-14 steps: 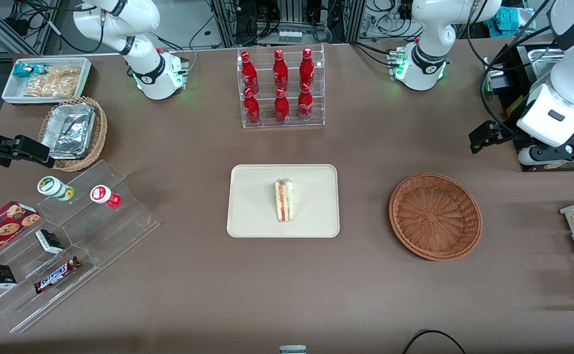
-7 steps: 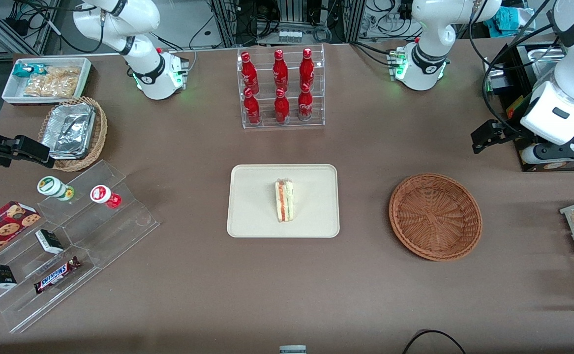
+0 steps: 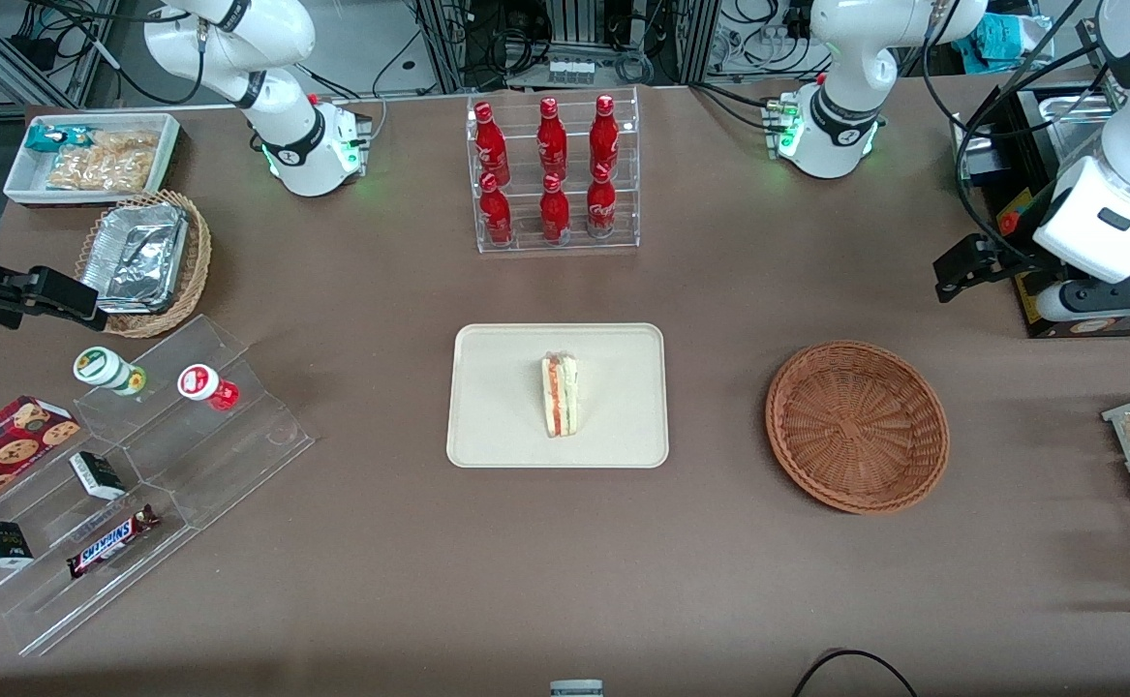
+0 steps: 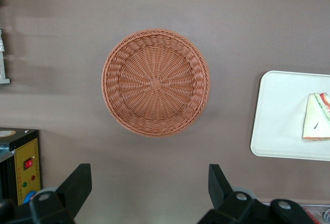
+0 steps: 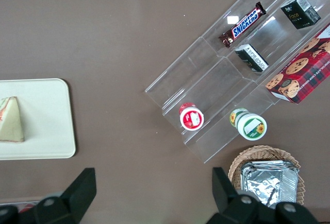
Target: Place sandwich from basket to tray
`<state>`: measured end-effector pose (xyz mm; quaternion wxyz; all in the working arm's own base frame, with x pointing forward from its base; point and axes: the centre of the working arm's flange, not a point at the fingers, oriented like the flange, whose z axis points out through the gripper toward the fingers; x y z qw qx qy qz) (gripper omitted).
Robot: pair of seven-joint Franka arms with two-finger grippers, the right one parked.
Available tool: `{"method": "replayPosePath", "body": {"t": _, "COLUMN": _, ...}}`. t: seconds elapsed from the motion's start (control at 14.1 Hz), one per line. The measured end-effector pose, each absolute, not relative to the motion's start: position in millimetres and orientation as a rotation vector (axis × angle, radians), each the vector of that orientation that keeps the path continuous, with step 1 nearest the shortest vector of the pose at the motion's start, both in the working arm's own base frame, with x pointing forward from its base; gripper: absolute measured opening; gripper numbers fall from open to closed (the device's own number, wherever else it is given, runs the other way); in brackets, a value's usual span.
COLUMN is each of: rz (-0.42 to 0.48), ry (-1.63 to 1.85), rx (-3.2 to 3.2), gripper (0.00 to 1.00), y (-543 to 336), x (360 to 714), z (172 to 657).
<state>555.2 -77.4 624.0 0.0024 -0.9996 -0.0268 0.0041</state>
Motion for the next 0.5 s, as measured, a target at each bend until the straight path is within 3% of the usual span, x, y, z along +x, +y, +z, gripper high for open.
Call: {"method": "replayPosePath", "body": {"t": 0.5, "rz": -0.006, "ry": -0.058, "rx": -3.139, "gripper": 1.0, "y": -77.6, "x": 553.5, "z": 630.5}}
